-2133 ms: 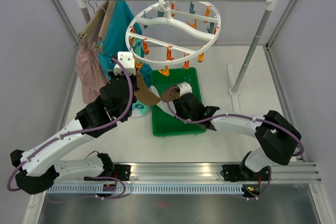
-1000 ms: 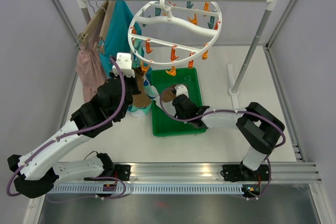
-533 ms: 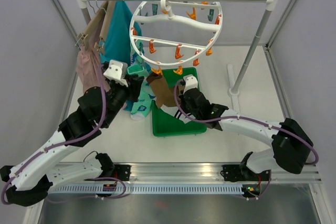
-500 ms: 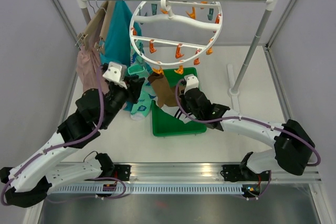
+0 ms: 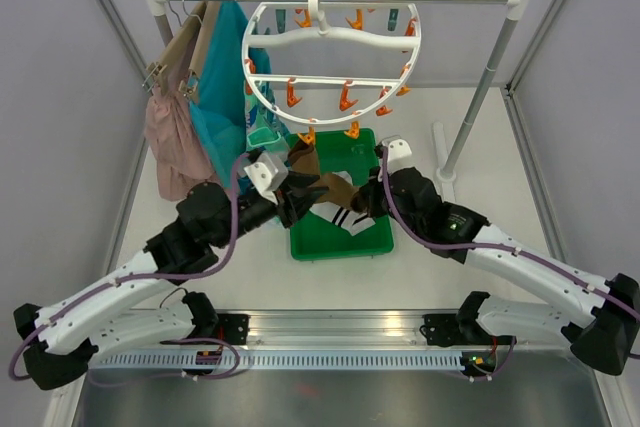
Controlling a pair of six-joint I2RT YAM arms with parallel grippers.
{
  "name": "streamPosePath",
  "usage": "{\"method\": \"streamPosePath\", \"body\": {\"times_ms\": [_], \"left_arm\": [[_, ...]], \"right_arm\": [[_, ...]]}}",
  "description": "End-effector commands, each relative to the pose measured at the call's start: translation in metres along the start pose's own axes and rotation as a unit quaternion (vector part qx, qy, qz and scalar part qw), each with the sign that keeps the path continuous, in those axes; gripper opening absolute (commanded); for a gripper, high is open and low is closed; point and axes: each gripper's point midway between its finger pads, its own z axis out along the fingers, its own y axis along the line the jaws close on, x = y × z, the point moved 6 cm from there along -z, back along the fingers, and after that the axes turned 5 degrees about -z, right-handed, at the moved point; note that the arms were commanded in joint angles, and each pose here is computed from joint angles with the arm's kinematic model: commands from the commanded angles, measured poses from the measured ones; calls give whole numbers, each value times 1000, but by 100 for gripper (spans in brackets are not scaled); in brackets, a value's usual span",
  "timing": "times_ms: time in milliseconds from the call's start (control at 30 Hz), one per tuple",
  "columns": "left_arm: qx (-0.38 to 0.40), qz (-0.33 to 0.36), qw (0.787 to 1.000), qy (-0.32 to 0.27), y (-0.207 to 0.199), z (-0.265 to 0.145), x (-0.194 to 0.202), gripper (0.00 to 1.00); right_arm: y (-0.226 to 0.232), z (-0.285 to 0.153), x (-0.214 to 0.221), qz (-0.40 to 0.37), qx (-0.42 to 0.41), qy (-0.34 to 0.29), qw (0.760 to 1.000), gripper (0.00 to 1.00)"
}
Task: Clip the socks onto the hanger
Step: Pick up the sock from the bin.
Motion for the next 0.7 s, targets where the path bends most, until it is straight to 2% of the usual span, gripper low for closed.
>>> {"method": "streamPosePath", "body": {"times_ms": [0, 33, 367, 667], "left_arm": [[55, 21, 998, -25, -18, 10, 14, 38], [42, 20, 998, -45, -17, 13, 12, 38], [-35, 20, 998, -42, -22, 27, 88, 38], [-54, 27, 997, -46, -19, 37, 114, 40]], "right_arm": [[6, -19, -26, 25, -19, -21, 999, 0], [6, -23, -27, 31, -21, -21, 999, 0], [16, -32, -45, 63, -51, -30, 996, 0], [19, -40, -58, 71, -60, -37, 995, 0]]}}
